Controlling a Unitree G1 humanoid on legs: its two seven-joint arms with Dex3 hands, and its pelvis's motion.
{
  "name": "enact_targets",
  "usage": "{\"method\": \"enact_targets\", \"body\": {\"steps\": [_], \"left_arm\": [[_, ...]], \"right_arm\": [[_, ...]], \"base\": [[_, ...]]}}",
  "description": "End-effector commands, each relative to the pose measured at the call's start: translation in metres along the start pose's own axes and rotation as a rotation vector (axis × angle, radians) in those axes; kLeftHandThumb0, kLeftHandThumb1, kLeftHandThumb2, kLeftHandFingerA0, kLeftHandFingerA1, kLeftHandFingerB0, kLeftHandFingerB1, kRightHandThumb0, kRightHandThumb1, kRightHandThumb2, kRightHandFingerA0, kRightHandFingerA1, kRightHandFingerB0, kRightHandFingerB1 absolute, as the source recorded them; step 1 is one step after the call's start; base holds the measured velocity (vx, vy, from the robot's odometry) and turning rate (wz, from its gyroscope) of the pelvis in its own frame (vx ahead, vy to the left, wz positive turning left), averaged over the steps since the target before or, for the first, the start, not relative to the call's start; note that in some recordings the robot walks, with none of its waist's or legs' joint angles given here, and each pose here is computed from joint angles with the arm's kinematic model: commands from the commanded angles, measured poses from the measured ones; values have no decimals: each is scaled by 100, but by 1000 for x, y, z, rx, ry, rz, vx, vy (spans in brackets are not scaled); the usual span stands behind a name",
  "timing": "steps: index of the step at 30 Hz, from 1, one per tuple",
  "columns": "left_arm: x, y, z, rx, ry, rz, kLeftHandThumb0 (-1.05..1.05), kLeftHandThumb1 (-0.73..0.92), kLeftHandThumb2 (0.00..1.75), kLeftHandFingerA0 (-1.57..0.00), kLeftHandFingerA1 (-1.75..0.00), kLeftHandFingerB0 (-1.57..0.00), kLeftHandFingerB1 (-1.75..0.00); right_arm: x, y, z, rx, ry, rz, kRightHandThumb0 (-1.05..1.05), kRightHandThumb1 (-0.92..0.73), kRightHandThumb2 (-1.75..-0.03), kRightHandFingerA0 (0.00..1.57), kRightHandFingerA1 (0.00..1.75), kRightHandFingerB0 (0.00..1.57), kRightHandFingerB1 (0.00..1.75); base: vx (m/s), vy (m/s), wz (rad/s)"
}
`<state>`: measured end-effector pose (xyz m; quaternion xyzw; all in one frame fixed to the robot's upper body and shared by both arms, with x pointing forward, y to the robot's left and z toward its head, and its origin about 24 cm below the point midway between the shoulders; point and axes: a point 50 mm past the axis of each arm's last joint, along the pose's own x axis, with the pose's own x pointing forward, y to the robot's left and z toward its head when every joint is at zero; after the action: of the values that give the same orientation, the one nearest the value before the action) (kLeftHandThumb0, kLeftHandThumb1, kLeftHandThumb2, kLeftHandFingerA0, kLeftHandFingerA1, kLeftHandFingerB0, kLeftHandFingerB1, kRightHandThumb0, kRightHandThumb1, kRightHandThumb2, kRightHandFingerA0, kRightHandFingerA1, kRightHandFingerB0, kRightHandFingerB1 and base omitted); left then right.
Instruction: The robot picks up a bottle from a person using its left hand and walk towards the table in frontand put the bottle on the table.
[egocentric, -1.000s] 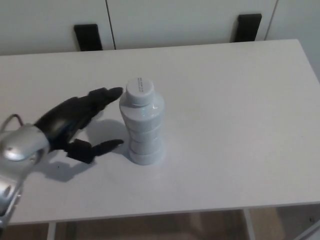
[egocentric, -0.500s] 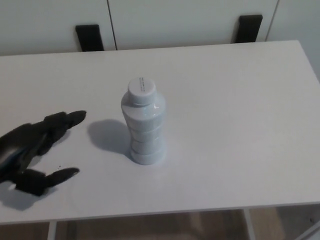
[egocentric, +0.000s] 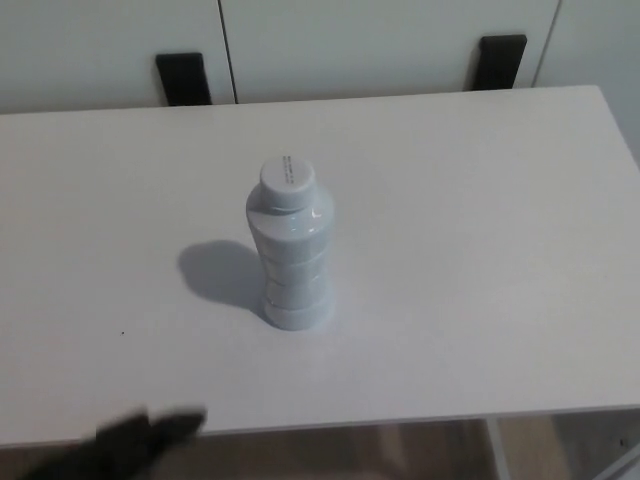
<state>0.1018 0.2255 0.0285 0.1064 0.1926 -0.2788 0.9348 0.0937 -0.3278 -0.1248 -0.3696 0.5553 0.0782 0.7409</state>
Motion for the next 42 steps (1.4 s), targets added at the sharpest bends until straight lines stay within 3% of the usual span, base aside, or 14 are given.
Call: {"method": "enact_targets", "body": {"steps": [1,12,14,19,26,27,30,31,32,35,36,38,39,42], "left_arm": [[-89,-34,-6,31,-194,-116,-61,45,57,-34,-34,-42,-35],[-108,-31,-40,-49,95,-162,-46,48,55,-61,-45,-56,-40],[-84,-15,-86,213,346,168,-32,59,58,-47,-40,-43,-36],[-59,12,-118,528,588,256,-46,63,60,-37,-40,-34,-33],[-34,39,-127,416,620,330,-39,60,58,-47,-57,-31,-33],[-15,63,-140,342,741,387,-38,65,59,-68,-78,-29,-36],[-12,67,-142,338,756,397,-38,65,59,-68,-78,-29,-36],[-15,67,-162,258,880,452,-47,54,83,-49,-57,-23,-46],[-18,64,-171,224,947,457,-40,68,60,-50,-49,-27,-36],[-20,62,-175,222,968,436,-40,68,60,-50,-49,-27,-36],[-23,62,-175,165,941,395,-28,48,97,-44,-66,-12,-50],[-24,62,-175,143,931,379,-28,48,97,-44,-66,-12,-50],[-24,67,-174,101,926,388,-34,73,64,-50,-52,-28,-36],[-26,68,-175,91,939,380,-41,58,85,-49,-62,-25,-47]], "right_arm": [[-4,2,-20,71,57,8,-41,-78,-63,67,61,54,45],[-6,8,-26,65,73,12,-43,-78,-63,65,61,53,46],[-6,10,-27,50,81,13,-42,-77,-63,65,57,55,45],[-7,19,-28,64,82,28,-40,-78,-63,69,63,55,47],[-5,19,-25,74,94,26,-41,-79,-63,73,59,56,44],[-4,23,-21,70,78,36,-40,-81,-64,69,58,54,44],[-4,23,-21,69,76,37,-40,-81,-64,69,58,54,44],[-3,24,-17,76,64,35,-39,-79,-63,66,61,55,46],[-3,24,-15,82,58,34,-40,-79,-64,65,61,55,46],[-3,24,-16,85,58,34,-40,-79,-64,65,61,55,46],[-3,18,-15,82,55,22,-42,-77,-63,66,58,53,43],[-2,16,-14,80,53,16,-42,-77,-63,66,58,53,43],[-1,13,-8,90,35,13,-42,-72,-62,68,57,57,45],[-1,14,-6,87,17,20,-43,-73,-62,66,58,56,46]], "base": [[0,0,0],[0,0,0],[0,0,0],[0,0,0],[0,0,0],[0,0,0],[0,0,0],[0,0,0],[0,0,0],[0,0,0],[0,0,0],[0,0,0],[0,0,0],[0,0,0]]}}
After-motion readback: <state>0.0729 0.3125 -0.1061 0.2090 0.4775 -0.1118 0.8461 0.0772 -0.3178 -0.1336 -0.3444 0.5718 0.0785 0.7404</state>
